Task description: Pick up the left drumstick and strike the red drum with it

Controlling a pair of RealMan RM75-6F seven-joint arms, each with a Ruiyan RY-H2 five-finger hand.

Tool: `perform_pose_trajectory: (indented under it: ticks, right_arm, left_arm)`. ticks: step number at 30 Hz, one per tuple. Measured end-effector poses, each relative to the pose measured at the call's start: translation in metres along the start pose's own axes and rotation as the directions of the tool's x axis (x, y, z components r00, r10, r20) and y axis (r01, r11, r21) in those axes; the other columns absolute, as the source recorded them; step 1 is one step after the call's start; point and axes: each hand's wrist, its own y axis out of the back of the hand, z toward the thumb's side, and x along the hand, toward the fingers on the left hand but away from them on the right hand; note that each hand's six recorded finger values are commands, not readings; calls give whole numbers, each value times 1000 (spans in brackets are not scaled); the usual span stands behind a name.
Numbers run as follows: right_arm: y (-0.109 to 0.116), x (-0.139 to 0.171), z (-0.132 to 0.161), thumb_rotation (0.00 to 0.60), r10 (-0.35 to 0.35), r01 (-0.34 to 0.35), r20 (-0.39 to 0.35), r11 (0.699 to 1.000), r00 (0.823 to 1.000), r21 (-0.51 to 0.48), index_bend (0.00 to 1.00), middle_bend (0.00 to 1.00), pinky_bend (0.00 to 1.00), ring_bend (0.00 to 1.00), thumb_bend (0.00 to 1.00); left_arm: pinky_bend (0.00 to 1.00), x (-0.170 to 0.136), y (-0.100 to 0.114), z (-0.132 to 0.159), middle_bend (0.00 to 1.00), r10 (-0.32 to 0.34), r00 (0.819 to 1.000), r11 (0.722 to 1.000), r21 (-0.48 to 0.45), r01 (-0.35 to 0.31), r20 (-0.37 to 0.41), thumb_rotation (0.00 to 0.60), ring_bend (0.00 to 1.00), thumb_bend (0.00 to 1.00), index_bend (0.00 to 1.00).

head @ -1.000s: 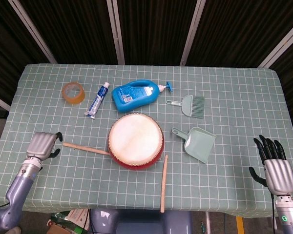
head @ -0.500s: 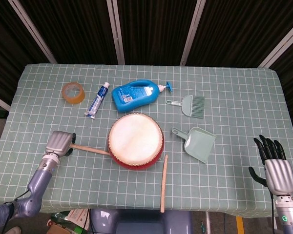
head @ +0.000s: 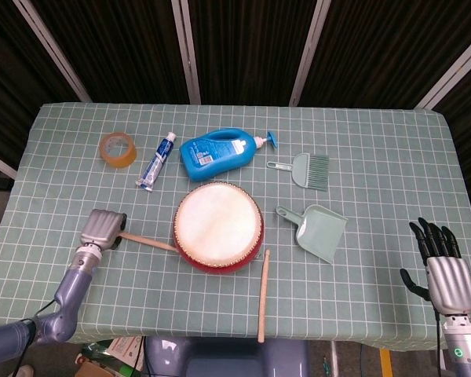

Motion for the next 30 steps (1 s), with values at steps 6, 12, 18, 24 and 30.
perform_pose_trajectory:
  ticks: [6, 12, 18, 24, 30]
  right_arm:
    - [0, 0, 0, 600, 3, -3, 1, 1000, 1000, -2, 0, 0, 0, 0, 354]
    - [0, 0, 0, 600, 5, -5, 0, 1000, 1000, -1, 0, 0, 0, 0, 353]
    - [-1, 0, -1, 600, 8, -8, 7, 1000, 1000, -5, 0, 0, 0, 0, 353]
    - [-1, 0, -1, 600, 12, -12, 8, 1000, 1000, -5, 0, 0, 0, 0, 354]
    - [-1, 0, -1, 600, 12, -12, 11, 1000, 1000, -6, 0, 0, 0, 0, 353]
  left_arm:
    - [985, 2, -6, 7, 1000, -17, 1000, 1000, 9, 17, 13, 600, 1000, 317, 477]
    - [985, 3, -11, 8, 1000, -27, 1000, 999, 22, 27, 8, 600, 1000, 328, 523]
    - [985, 3, -17, 3, 1000, -49, 999, 999, 19, 49, -11, 600, 1000, 547, 690]
    - [985, -2, -10, 1, 1000, -39, 999, 999, -12, 39, -4, 600, 1000, 590, 745]
    - [985, -17, 9, -1, 1000, 0, 1000, 998, -56, 1, 25, 600, 1000, 636, 750]
